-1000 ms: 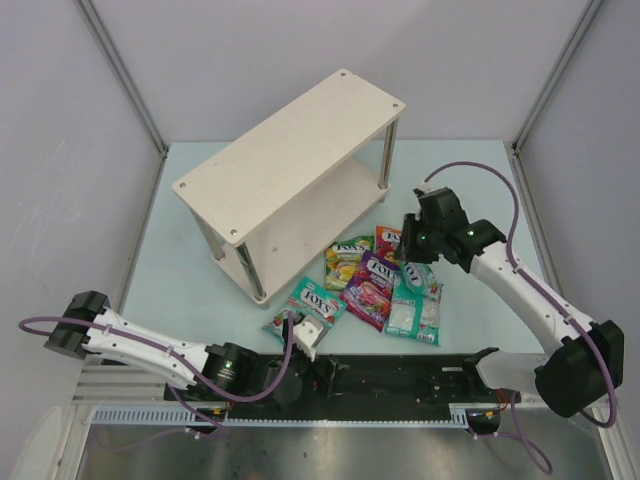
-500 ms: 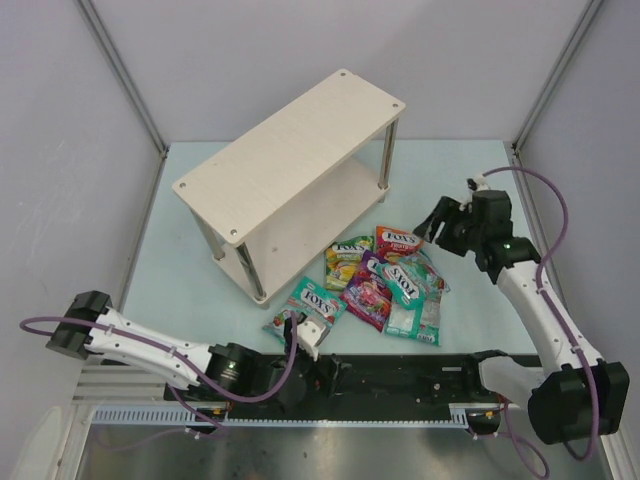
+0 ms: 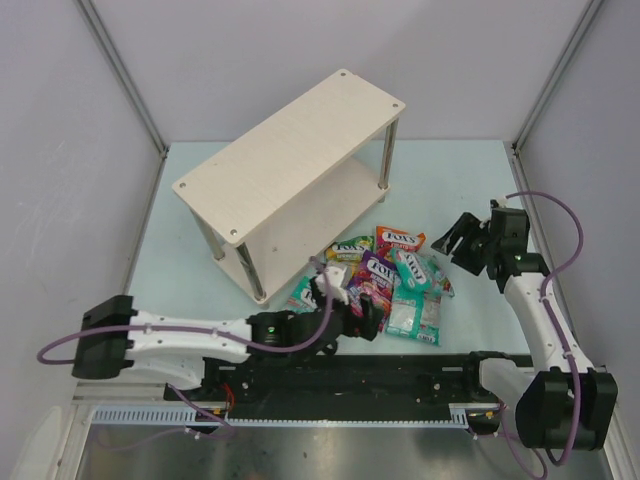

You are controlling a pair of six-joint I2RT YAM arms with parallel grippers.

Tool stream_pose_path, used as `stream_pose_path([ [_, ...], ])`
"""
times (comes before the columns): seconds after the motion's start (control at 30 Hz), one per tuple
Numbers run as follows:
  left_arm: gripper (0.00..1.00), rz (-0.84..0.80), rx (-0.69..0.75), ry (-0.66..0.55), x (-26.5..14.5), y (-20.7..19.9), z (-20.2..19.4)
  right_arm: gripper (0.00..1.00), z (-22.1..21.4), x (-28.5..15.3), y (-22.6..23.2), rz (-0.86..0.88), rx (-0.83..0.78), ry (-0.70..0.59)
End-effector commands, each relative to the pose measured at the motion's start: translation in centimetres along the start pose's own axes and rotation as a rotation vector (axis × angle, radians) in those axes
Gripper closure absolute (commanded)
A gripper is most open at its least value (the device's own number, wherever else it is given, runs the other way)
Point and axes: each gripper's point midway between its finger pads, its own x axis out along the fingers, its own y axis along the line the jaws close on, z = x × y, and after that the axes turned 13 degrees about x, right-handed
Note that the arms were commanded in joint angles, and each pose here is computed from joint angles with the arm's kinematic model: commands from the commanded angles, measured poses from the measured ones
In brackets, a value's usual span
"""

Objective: Place and organize the candy bags onto the shelf

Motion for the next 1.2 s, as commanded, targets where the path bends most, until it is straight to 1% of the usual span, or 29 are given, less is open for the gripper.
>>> stream_pose_path([
  [0.0, 0.0, -0.095, -0.042, -0.027, 3.2, -5.3, 3.4, 0.31, 1.1, 0.0, 0.0, 0.025, 0.055, -0.022],
  [0.07, 0.0, -0.096, -0.068, -0.003, 4.9, -6.1, 2.7, 0.31, 1.5, -0.2, -0.1, 0.026, 0.067, -0.034],
  [0.2, 0.0, -0.114, -0.102, 0.029, 7.1, -7.0, 1.8, 0.31, 2.0, -0.5, -0.2, 0.031, 0.075, -0.058],
  [0.33, 0.0, -0.106, -0.106, 0.058, 9.0, -7.1, 1.2, 0.31, 2.1, -0.4, -1.0, 0.003, 0.09, -0.057],
  [0.37, 0.0, -0.1, -0.118, 0.056, 9.6, -7.0, 1.6, 0.31, 2.2, -0.4, -1.3, -0.007, 0.096, -0.065],
  [0.4, 0.0, -0.092, -0.112, 0.076, 10.2, -6.9, 0.7, 0.31, 2.5, -0.5, -1.5, -0.014, 0.102, -0.079],
  [0.47, 0.0, -0.098, -0.133, 0.081, 11.1, -7.1, 1.0, 0.3, 3.4, -1.0, -2.2, -0.039, 0.129, -0.125],
  [0.53, 0.0, -0.096, -0.131, 0.1, 11.8, -7.3, 0.3, 0.3, 4.2, -1.3, -3.1, -0.067, 0.155, -0.163],
  [0.6, 0.0, -0.105, -0.133, 0.1, 12.1, -7.8, 0.6, 0.3, 4.5, -1.2, -3.9, -0.097, 0.175, -0.171],
  [0.67, 0.0, -0.111, -0.133, 0.107, 12.5, -8.1, 0.3, 0.3, 4.3, -0.7, -5.2, -0.15, 0.207, -0.154],
  [0.77, 0.0, -0.12, -0.138, 0.117, 12.9, -8.4, 0.1, 0.28, 3.9, 0.1, -6.4, -0.185, 0.239, -0.131],
  [0.9, 0.0, -0.13, -0.145, 0.138, 14.0, -8.9, -0.6, 0.28, 2.3, 1.5, -7.9, -0.189, 0.295, -0.067],
  [1.07, 0.0, -0.145, -0.174, 0.161, 15.3, -9.9, -1.7, 0.29, 1.8, 2.4, -8.8, -0.197, 0.318, -0.052],
  [1.17, 0.0, -0.145, -0.185, 0.181, 15.8, -10.1, -2.7, 0.32, 1.2, 3.0, -9.5, -0.202, 0.332, -0.029],
])
